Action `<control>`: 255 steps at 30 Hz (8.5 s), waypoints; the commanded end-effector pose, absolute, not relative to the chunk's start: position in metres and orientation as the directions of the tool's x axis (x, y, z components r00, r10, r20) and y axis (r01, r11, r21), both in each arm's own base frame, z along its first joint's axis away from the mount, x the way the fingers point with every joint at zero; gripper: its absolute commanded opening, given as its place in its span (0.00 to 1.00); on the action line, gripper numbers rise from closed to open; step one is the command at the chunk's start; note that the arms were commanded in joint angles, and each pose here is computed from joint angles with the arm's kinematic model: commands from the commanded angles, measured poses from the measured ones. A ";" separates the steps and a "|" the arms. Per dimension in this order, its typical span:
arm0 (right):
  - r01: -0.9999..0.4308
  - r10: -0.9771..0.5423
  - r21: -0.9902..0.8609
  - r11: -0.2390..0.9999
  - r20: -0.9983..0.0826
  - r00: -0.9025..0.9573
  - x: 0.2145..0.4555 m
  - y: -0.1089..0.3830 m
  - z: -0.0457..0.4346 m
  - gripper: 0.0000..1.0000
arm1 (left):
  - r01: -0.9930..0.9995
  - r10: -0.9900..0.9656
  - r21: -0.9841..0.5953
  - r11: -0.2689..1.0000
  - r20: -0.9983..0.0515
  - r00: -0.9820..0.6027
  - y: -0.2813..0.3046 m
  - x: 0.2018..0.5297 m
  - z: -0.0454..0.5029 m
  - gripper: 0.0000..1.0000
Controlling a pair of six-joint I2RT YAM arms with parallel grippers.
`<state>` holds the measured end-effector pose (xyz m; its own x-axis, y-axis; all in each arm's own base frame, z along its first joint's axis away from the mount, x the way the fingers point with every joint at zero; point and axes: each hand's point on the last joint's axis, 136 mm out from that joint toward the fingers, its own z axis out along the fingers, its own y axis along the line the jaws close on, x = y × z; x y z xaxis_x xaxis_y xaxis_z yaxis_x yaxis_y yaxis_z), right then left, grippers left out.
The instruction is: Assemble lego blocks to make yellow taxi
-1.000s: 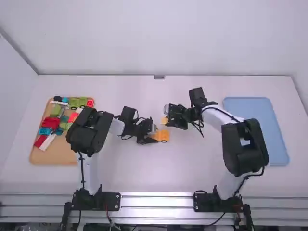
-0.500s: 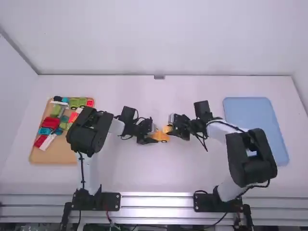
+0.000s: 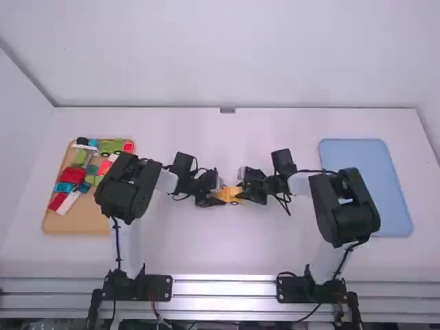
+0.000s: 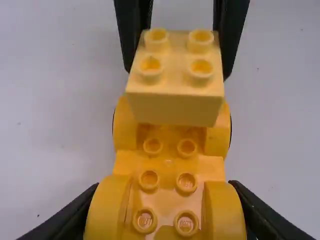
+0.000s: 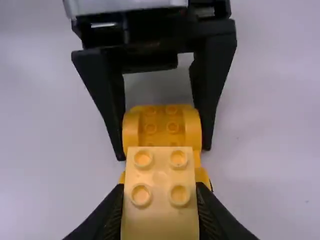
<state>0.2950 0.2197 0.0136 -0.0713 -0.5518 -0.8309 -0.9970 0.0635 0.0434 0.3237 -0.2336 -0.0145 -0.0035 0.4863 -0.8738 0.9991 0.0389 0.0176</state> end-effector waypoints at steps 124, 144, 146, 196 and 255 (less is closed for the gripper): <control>-0.947 -0.583 -0.058 0.316 -0.799 -0.146 0.361 0.190 0.093 0.98 | 0.992 0.507 -0.003 0.126 -0.859 -0.067 -0.230 0.340 -0.015 0.99; -0.935 -0.591 -0.099 0.341 -0.796 -0.131 0.369 0.206 0.097 0.98 | 0.814 0.390 -0.157 0.560 -0.817 -0.425 -0.112 0.355 0.109 0.99; -0.922 -0.587 -0.106 0.373 -0.797 -0.145 0.375 0.208 0.099 0.98 | 0.694 0.318 -0.215 0.687 -0.770 -0.553 -0.088 0.359 0.111 0.99; -0.876 -0.517 -0.197 0.439 -0.853 -0.067 0.402 0.226 0.131 0.98 | -0.605 -0.615 -0.107 0.789 -0.174 -0.769 0.194 0.283 0.126 0.99; -0.855 -0.464 -0.207 0.476 -0.885 -0.044 0.413 0.229 0.148 0.98 | 0.089 0.086 -0.076 0.993 -0.046 -0.995 0.152 0.302 -0.009 0.46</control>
<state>0.4093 0.2282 0.1329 -0.0709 -0.4793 -0.8748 -0.8592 0.4748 -0.1905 0.3042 0.1559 -0.0058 -0.9965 0.0706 -0.0440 0.0733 0.9952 -0.0644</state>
